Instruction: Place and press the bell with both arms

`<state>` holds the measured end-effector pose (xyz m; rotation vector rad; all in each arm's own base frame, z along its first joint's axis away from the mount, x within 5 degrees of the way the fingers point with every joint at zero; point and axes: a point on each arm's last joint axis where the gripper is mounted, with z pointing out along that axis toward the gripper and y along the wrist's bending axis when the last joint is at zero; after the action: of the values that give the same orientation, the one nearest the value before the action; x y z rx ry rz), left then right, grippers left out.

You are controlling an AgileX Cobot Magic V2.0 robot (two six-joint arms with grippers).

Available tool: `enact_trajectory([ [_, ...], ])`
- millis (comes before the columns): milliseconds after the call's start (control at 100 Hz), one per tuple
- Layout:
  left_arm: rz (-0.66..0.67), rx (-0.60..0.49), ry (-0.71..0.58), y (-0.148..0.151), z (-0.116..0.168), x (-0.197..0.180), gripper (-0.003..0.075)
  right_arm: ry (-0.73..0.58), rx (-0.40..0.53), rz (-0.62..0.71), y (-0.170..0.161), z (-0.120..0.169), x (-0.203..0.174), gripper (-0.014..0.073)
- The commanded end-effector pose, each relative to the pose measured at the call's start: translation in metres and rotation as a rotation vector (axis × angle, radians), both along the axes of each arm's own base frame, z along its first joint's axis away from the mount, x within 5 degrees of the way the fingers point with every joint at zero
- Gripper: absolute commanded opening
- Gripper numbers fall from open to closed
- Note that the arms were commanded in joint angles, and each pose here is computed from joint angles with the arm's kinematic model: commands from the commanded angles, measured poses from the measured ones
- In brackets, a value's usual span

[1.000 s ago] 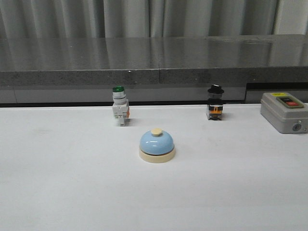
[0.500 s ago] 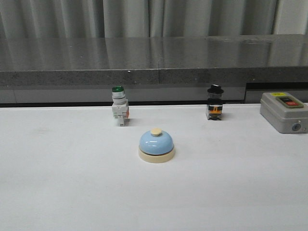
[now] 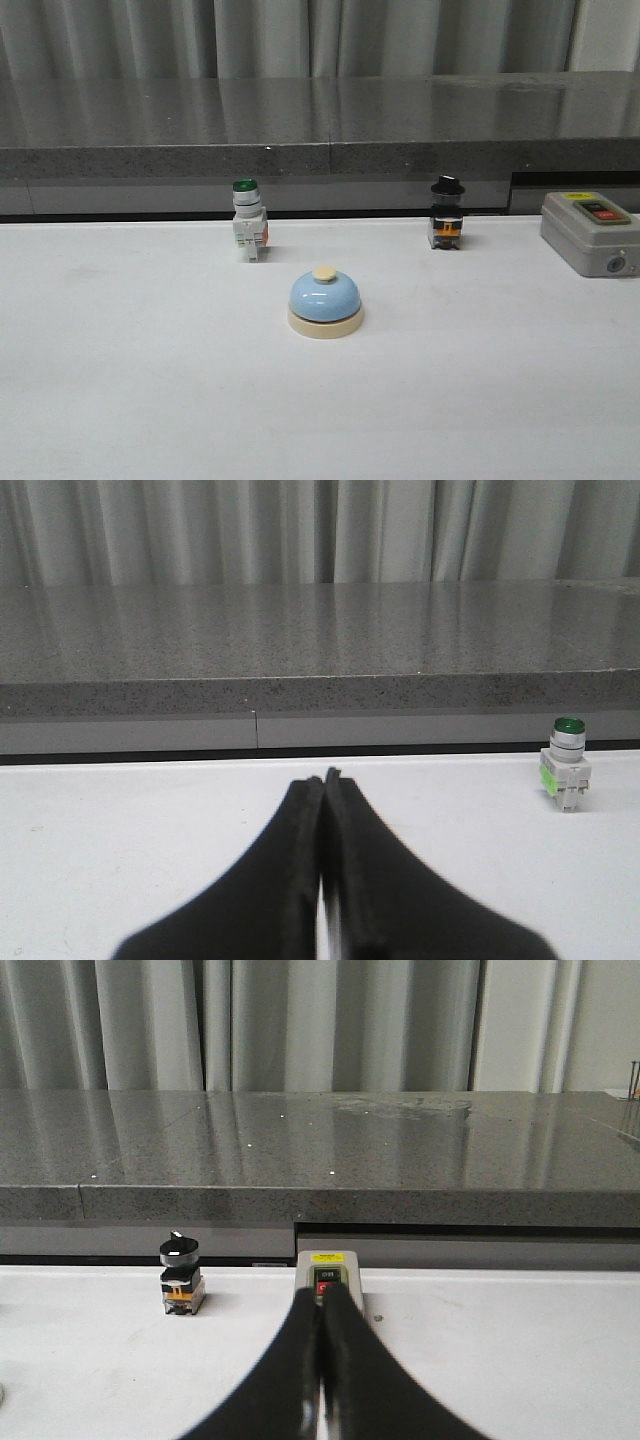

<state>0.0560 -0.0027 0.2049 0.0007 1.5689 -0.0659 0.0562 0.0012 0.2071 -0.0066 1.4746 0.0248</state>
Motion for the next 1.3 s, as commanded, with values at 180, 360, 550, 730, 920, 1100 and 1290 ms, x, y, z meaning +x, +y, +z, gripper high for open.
enact_trajectory([
  [180, 0.006, -0.005, -0.058, 0.001, -0.006, 0.000, -0.0020, -0.115, 0.008, 0.001, 0.000, 0.014, -0.003, -0.0069],
  [360, 0.006, -0.005, -0.058, 0.001, -0.006, 0.000, -0.0020, -0.125, 0.008, 0.002, 0.000, 0.014, -0.003, -0.0069],
  [550, 0.006, -0.005, -0.058, 0.001, -0.006, 0.000, -0.0020, -0.052, 0.008, -0.003, 0.000, 0.027, -0.003, -0.0069],
  [730, 0.006, -0.005, -0.058, 0.001, -0.006, 0.000, -0.0020, 0.088, 0.126, 0.003, 0.000, 0.047, 0.008, -0.0069],
  [920, 0.006, -0.005, -0.058, 0.001, -0.006, 0.000, -0.0020, 0.264, 0.139, -0.003, 0.001, 0.065, 0.031, -0.0069],
  [1100, 0.006, -0.005, -0.058, 0.001, -0.006, 0.000, -0.0020, 0.373, 0.135, -0.006, 0.002, 0.083, 0.058, -0.0069],
  [1290, 0.006, -0.005, -0.058, 0.001, -0.006, 0.000, -0.0020, 0.524, 0.133, -0.014, 0.003, 0.095, 0.092, -0.0069],
])
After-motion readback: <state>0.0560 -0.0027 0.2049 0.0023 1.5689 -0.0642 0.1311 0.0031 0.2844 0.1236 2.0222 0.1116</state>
